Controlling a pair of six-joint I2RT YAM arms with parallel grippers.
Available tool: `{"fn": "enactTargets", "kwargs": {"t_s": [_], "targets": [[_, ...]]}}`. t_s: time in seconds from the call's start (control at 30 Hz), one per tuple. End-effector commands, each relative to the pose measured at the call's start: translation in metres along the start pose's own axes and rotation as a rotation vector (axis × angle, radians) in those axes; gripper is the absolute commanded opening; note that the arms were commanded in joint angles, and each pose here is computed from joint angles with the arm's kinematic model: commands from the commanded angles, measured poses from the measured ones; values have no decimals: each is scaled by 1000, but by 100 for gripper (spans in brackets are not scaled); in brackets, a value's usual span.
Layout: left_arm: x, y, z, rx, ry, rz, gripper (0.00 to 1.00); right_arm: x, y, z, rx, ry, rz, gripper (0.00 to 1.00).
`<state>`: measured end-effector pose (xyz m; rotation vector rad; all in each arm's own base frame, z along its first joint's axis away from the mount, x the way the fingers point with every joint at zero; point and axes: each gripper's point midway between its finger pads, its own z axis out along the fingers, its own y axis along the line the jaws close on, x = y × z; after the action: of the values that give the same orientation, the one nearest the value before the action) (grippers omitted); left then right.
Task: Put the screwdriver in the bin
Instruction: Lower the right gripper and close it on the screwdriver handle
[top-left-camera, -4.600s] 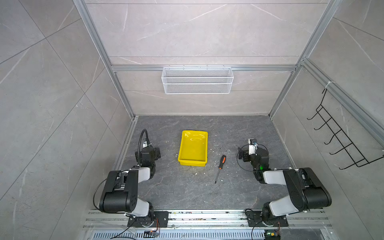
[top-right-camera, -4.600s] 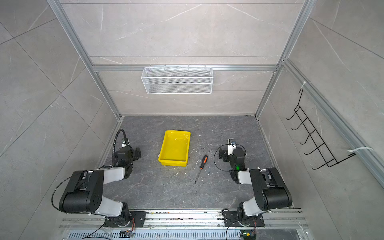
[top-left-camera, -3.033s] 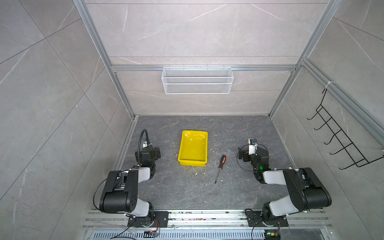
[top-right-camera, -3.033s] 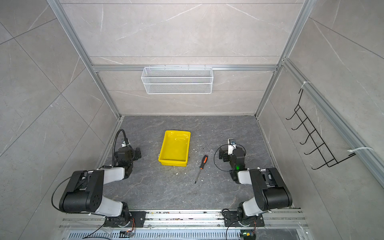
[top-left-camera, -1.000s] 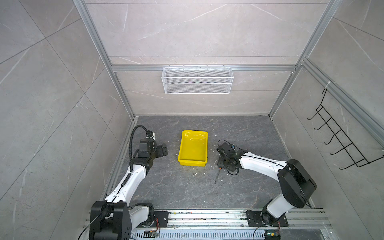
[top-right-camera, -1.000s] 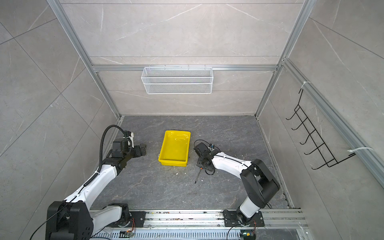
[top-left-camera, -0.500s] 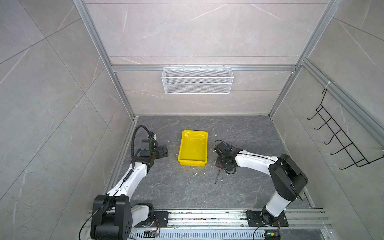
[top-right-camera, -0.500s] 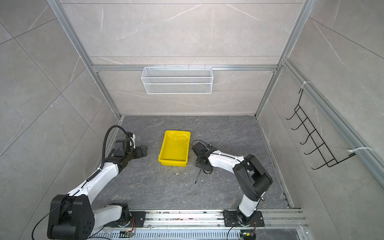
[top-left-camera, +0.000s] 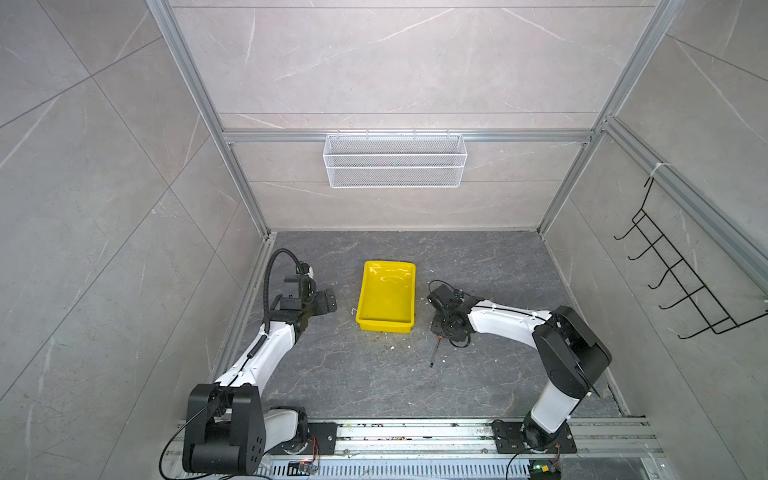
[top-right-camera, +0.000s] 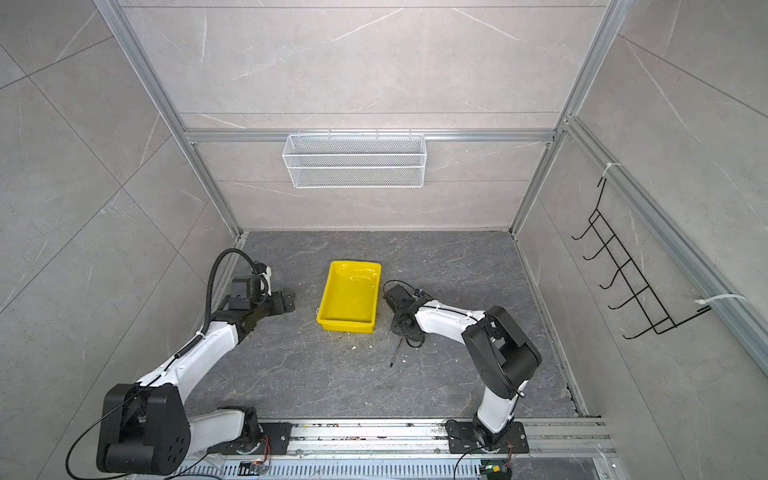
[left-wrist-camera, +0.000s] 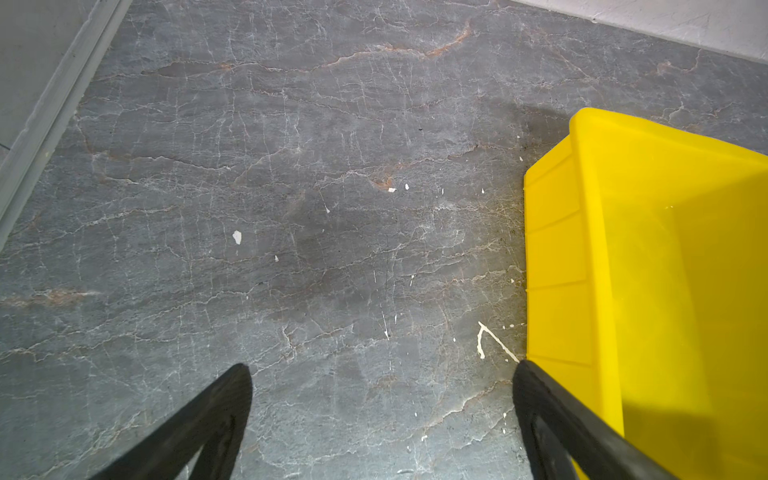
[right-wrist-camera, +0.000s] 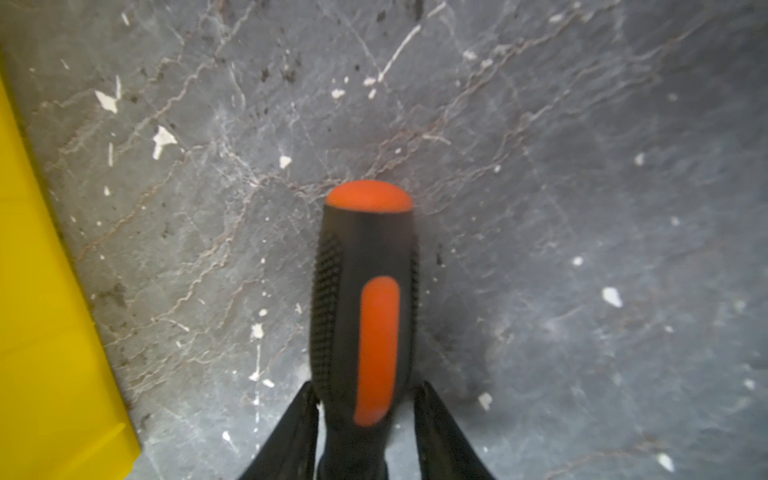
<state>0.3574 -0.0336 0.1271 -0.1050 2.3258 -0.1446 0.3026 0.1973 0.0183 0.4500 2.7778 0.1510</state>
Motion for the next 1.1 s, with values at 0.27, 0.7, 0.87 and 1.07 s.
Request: {"fn": "enactTargets", "kwargs": {"t_s": [0.27,0.7,0.87,1.07], "targets": [[-15,-2,-4,4,-23,-12,100,4,-24,0,64,-14,-11,30],[-14,-3,-4,8,-19,-11,100,0,-33,-12,80,-43,-34,17],[-16,-2,-8,1,-32,-11,100,-9,-31,-29,85,-72,-62,17],[-18,6,-21,-38,-83,-25,100,-28,-24,-64,65,-130,-94,17]]}}
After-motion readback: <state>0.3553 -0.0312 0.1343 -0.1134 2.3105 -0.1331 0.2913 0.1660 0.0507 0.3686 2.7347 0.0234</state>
